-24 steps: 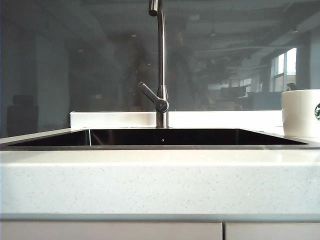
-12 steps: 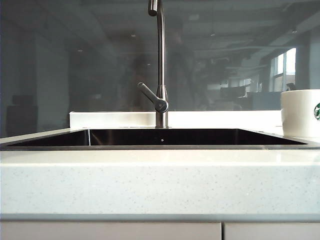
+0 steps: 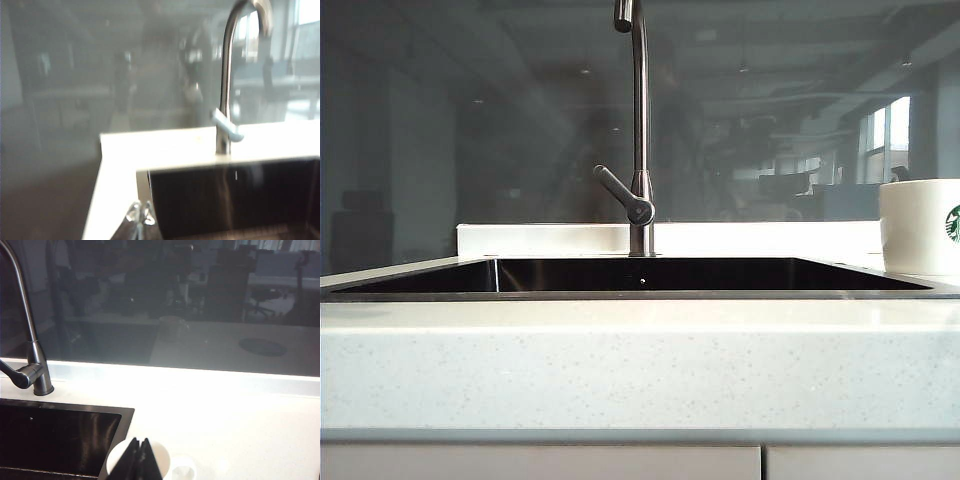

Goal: Pick up the mug next to the sink, go to the faucet to get some water, pour the water into the sink, and finally put the mug back to its place.

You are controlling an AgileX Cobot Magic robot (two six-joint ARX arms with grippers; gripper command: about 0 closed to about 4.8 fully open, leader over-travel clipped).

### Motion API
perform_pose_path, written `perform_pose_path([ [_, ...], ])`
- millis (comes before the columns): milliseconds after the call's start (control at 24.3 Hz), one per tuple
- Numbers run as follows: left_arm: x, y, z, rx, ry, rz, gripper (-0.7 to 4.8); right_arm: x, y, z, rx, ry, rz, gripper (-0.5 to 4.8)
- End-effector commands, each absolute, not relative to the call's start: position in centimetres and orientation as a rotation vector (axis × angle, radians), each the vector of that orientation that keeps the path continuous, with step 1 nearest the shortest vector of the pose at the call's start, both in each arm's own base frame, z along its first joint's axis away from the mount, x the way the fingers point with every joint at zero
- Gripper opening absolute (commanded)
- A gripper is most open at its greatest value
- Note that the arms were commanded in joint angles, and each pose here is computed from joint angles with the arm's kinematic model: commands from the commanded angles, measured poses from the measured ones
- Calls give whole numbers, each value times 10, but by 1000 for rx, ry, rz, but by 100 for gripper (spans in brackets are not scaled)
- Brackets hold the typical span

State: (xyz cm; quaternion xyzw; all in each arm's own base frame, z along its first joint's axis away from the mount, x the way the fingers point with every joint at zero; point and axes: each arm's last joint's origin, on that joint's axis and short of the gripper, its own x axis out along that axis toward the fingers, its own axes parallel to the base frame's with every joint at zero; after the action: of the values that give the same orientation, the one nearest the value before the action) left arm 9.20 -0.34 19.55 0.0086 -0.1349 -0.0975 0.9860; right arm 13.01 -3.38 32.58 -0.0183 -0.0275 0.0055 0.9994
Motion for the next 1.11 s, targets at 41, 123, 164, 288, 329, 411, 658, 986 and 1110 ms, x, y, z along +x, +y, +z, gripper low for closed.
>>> perform_pose_path([
  [41, 94, -3, 190, -2, -246, -175, -3, 129, -34, 329, -42, -79, 9, -5],
  [123, 94, -1, 190, 11, -244, -105, -3, 129, -34, 329, -41, -78, 9, -5],
  [164, 94, 1, 190, 27, -246, -62, -3, 129, -34, 329, -41, -78, 9, -5],
  [288, 94, 2, 189, 50, -245, -18, -3, 129, -34, 329, -41, -78, 9, -5],
  [329, 95, 2, 189, 57, -238, -18, -3, 129, -34, 329, -41, -78, 9, -5],
  [411, 95, 2, 186, 55, -210, -19, -3, 129, -34, 329, -41, -78, 9, -5],
  [658, 96, 2, 184, 54, -190, -19, -3, 129, -34, 329, -41, -78, 9, -5],
  [986, 95, 1, 187, 56, -223, -27, -3, 129, -34, 329, -41, -78, 9, -5],
  [1110, 95, 1, 187, 56, -220, -26, -3, 129, -34, 329, -41, -78, 9, -5],
])
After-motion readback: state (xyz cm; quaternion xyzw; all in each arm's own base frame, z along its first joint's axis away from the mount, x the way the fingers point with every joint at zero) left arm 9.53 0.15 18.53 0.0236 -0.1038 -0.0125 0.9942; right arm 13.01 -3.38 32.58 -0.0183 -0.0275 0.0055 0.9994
